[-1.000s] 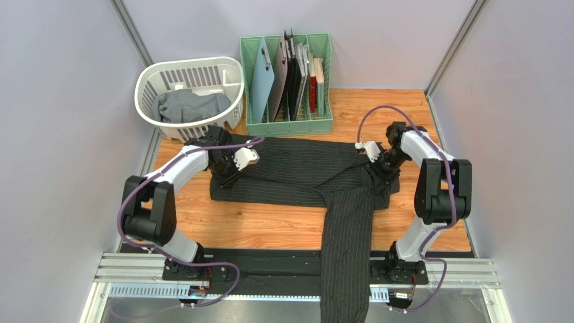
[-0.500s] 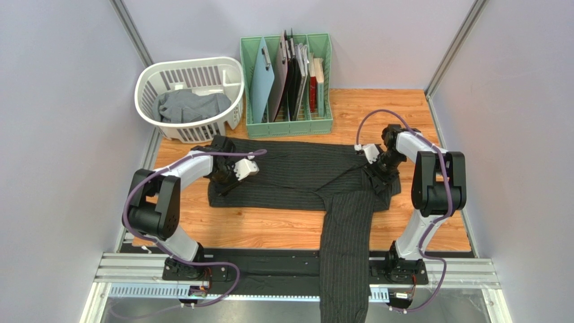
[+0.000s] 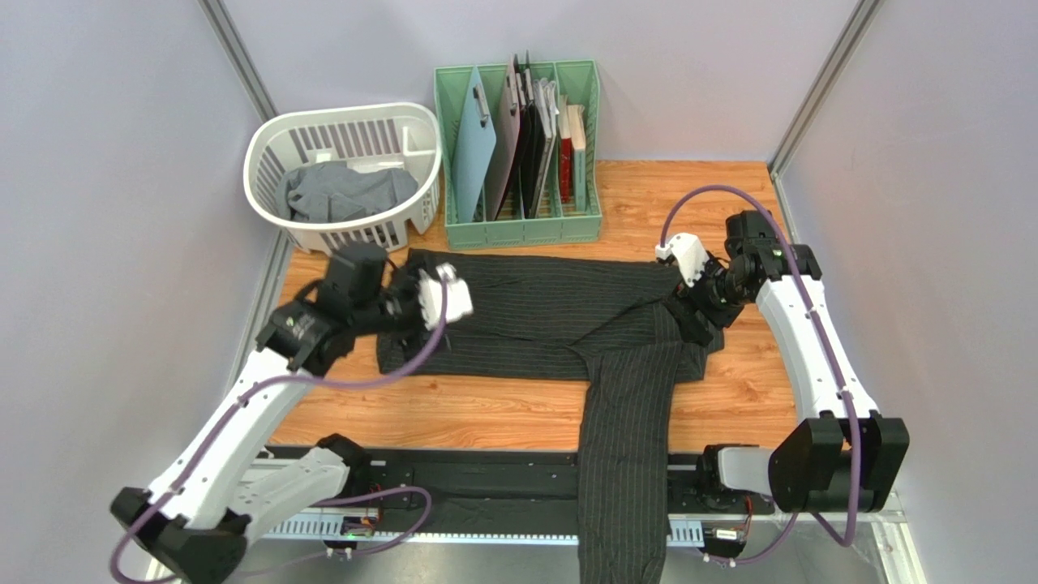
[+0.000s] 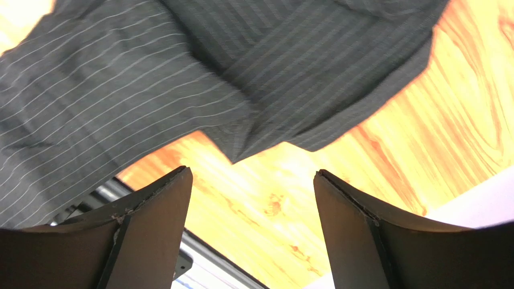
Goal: Fold and stack the long sleeve shirts
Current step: Fold the shirt
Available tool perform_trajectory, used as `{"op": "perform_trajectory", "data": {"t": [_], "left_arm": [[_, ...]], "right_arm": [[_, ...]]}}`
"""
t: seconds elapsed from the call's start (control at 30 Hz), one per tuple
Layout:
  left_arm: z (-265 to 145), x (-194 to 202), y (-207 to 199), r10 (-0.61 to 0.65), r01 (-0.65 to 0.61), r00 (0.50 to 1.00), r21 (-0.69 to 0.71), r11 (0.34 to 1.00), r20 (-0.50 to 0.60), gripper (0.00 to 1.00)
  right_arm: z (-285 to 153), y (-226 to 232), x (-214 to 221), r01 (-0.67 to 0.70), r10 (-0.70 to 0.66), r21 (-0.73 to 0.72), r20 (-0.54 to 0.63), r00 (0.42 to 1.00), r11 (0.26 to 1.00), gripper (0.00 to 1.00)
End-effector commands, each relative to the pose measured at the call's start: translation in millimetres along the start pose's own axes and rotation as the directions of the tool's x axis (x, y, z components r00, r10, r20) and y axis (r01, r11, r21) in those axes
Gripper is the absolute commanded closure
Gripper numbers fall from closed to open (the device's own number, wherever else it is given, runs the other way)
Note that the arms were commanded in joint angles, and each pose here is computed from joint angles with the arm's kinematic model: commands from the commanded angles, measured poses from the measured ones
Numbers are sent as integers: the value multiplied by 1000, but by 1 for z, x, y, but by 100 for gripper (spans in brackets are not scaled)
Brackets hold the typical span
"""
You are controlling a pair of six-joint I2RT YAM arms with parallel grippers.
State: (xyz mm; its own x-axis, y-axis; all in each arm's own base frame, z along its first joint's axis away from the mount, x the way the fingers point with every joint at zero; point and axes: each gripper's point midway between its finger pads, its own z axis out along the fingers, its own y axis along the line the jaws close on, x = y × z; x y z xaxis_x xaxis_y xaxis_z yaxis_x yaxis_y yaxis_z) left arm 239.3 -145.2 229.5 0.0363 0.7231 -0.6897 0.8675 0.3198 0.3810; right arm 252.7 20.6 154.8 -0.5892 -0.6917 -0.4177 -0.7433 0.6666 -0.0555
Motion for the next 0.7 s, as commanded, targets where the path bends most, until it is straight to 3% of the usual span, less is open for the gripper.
{"op": "perform_trajectory", "data": {"t": [0.0,0.03,0.1,0.13,0.2,0.23,0.33,0.5,0.67], "left_arm": [[11,-16,-96,154,-153,988,258,954,18,1],[13,-26,-127,152,-163,987,363,917,60,1],[13,-40,-149,99,-144,988,475,868,118,1],[13,-50,-169,34,-109,990,577,809,138,1],[14,-74,-182,-5,-105,985,632,768,170,1],[25,-74,-206,73,-144,988,665,733,134,1],[52,-73,-254,338,-365,925,646,670,171,1],[92,-108,-306,393,-508,861,589,628,324,1],[136,-118,-353,449,-564,822,607,560,350,1]], "right_arm": [[18,21,4,-21,18,-117,-29,999,993,21],[20,24,-1,-57,55,-132,-17,998,990,21],[25,23,-6,-91,91,-141,-11,996,986,21],[26,25,-9,-113,114,-152,-2,993,982,21],[30,23,-11,-130,133,-147,12,991,981,21],[32,24,-11,-136,140,-153,13,990,979,21],[37,25,-10,-165,167,-157,1,986,974,21],[38,23,-4,-177,174,-140,-29,984,974,21],[45,19,-5,-192,185,-157,-58,981,969,21]]}}
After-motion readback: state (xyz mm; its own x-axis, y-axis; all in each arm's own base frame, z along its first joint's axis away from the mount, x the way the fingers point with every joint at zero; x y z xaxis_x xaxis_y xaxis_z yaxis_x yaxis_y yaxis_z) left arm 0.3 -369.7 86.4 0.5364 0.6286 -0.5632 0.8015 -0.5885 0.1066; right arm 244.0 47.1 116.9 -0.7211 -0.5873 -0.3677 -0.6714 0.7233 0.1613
